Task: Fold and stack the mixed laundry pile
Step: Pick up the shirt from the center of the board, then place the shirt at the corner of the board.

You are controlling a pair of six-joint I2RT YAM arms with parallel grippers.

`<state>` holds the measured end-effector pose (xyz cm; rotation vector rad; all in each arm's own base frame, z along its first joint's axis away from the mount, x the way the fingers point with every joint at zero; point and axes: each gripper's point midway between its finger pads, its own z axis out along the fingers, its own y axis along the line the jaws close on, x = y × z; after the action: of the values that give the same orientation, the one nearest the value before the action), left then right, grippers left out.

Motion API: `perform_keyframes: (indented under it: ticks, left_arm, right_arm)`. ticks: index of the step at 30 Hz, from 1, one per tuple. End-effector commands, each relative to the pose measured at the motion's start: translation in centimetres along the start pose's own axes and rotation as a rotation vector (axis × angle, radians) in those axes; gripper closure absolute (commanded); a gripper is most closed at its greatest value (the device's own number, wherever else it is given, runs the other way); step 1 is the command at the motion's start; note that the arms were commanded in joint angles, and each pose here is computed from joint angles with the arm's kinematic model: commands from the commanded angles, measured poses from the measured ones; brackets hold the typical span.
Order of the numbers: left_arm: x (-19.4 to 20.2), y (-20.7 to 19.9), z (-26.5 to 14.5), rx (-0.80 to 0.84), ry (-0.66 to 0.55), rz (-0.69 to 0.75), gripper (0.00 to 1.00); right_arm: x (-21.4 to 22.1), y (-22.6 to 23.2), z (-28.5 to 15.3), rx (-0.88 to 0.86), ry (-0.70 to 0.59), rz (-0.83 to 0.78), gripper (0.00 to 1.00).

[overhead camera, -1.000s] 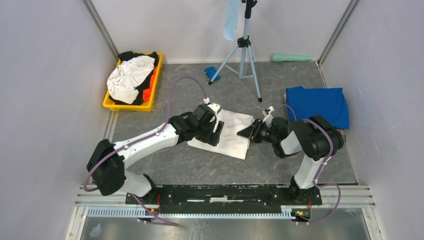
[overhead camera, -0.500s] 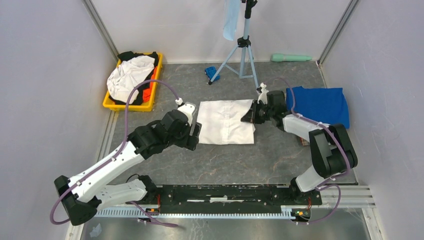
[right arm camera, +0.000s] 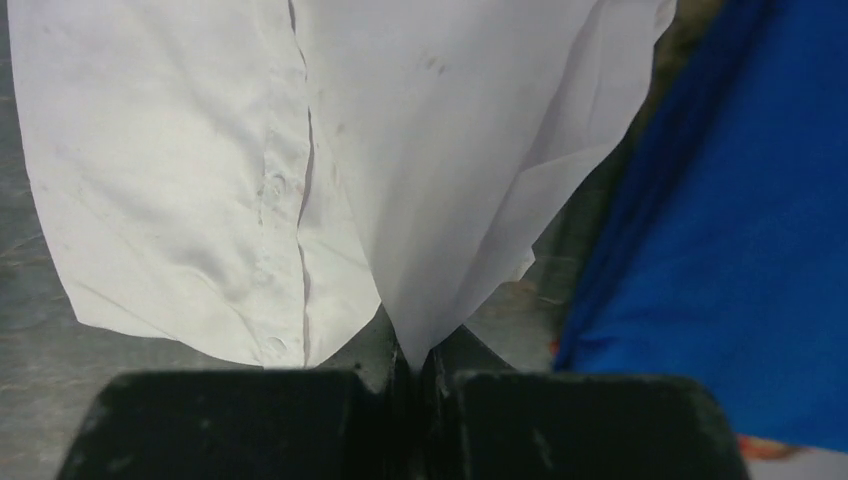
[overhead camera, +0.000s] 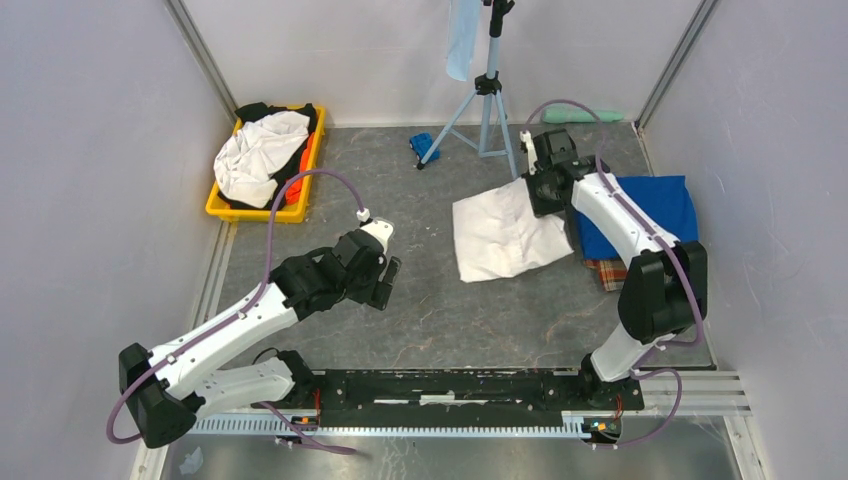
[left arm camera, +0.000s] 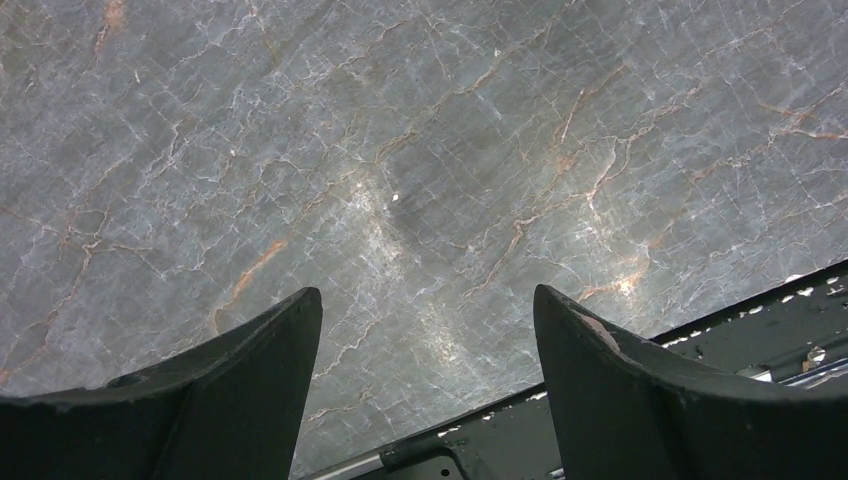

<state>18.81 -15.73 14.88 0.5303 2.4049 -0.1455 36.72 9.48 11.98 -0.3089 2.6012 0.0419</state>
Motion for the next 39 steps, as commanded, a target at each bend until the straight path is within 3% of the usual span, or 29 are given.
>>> perform_keyframes:
  ticks: [1,9,22,34,39]
  left_arm:
    - [-0.8,0.0,0.0,0.008,-0.032,0.039,0.16]
    - [-0.9,-0.1,-0.2,0.018,-0.04,0.034,0.18]
    - [-0.7,0.2,0.3,-0.01,-0.024,0.041,0.19]
    - [-0.5,0.2,0.6,-0.019,-0.005,0.047,0.2]
    - [-0.5,0.2,0.7,-0.019,0.0,0.049,0.21]
  right_arm:
    - [-1.5,-6.4,-4.5,0.291,0.044,-0.106,1.0]
    - [-6.5,-9.5,-11.0,0.443,-0.097,-0.125,1.0]
    - [-8.5,-10.3,-20.0,0.485,-0.3,-0.133,1.0]
    - [-6.8,-12.6,-20.9,0.584,-0.248,-0.124,1.0]
    - [-4.9,-15.5,-19.4,0.65,-0.163,-0.072,1.0]
